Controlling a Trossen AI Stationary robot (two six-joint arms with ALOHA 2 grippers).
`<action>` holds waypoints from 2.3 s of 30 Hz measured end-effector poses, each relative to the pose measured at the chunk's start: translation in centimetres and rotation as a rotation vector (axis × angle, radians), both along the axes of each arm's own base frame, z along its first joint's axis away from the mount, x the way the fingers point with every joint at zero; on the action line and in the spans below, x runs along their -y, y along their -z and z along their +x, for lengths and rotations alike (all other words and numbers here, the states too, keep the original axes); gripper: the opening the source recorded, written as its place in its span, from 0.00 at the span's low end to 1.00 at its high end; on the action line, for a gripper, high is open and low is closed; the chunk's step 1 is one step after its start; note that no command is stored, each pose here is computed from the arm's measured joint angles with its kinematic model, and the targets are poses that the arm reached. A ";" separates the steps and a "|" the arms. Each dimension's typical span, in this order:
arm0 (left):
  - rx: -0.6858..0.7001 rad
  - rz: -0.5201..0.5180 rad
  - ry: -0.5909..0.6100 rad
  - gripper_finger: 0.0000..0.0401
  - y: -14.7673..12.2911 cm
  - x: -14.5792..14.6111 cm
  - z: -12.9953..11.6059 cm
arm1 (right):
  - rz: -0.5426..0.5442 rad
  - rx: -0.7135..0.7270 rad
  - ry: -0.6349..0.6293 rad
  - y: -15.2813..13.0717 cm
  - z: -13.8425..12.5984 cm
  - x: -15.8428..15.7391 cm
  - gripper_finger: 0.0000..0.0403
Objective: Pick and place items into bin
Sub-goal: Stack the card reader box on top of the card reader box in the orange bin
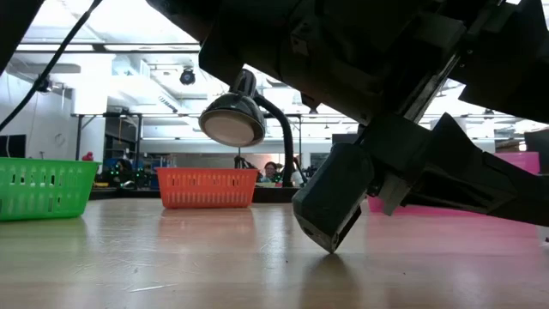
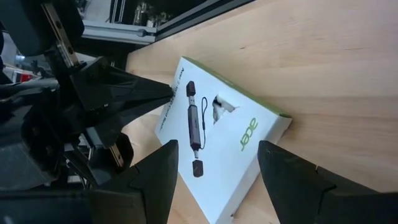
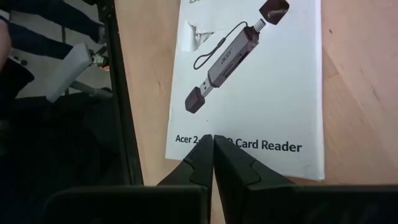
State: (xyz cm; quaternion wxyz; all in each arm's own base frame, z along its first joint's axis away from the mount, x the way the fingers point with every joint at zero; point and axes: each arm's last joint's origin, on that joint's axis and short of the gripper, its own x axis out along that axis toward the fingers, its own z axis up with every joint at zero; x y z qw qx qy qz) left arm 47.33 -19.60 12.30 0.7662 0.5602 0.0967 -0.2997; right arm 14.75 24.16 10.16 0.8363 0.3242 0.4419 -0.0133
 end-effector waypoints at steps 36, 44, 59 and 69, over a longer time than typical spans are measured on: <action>-0.159 0.019 -0.186 0.51 0.5 -0.7 -0.9 | -0.044 -0.072 0.030 -0.5 -1.7 -1.7 0.02; -0.204 0.010 -0.225 0.51 -0.1 -0.9 -1.3 | -0.093 -0.027 0.025 0.0 -0.7 -1.4 0.02; -0.263 0.090 -0.233 0.51 0.6 -0.2 -2.4 | -0.187 0.005 -0.042 -0.2 2.9 0.6 0.02; -0.215 0.105 -0.202 0.51 1.1 0.3 -2.8 | -0.171 -0.009 -0.042 -0.2 3.3 0.8 0.02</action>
